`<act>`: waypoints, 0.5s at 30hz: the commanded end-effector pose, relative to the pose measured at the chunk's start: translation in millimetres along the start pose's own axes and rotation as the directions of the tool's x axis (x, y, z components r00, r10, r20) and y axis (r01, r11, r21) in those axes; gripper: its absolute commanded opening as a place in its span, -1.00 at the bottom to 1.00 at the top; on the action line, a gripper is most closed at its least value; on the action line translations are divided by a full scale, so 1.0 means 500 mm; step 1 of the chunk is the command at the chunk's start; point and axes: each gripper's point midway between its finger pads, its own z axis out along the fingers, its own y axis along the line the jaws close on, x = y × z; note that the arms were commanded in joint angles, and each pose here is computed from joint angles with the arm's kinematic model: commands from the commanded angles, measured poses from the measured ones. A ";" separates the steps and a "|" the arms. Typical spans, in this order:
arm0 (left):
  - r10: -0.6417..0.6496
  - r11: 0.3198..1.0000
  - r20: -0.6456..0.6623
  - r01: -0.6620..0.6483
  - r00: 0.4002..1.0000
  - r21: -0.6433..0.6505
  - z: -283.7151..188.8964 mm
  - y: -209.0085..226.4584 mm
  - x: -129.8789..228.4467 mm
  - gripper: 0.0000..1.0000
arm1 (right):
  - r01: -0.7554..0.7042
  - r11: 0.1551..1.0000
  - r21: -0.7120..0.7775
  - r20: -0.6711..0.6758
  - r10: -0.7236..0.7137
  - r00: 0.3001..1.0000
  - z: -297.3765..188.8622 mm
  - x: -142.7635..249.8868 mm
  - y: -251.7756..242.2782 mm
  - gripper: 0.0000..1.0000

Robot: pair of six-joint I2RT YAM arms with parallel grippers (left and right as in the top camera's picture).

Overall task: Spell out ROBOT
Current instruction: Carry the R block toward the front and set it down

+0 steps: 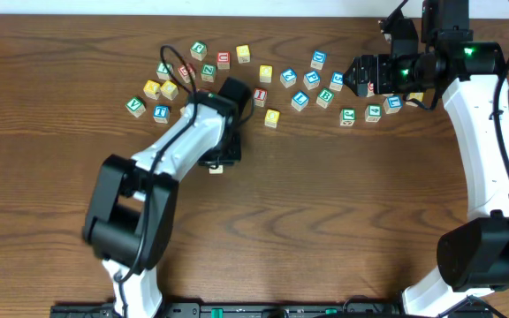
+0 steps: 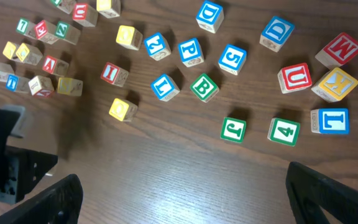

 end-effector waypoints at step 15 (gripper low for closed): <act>-0.060 0.993 0.198 0.038 0.978 0.111 -0.015 -0.041 -0.056 -0.71 | 0.007 1.000 -0.006 0.016 -0.007 1.000 -0.007 -0.012 0.002 0.98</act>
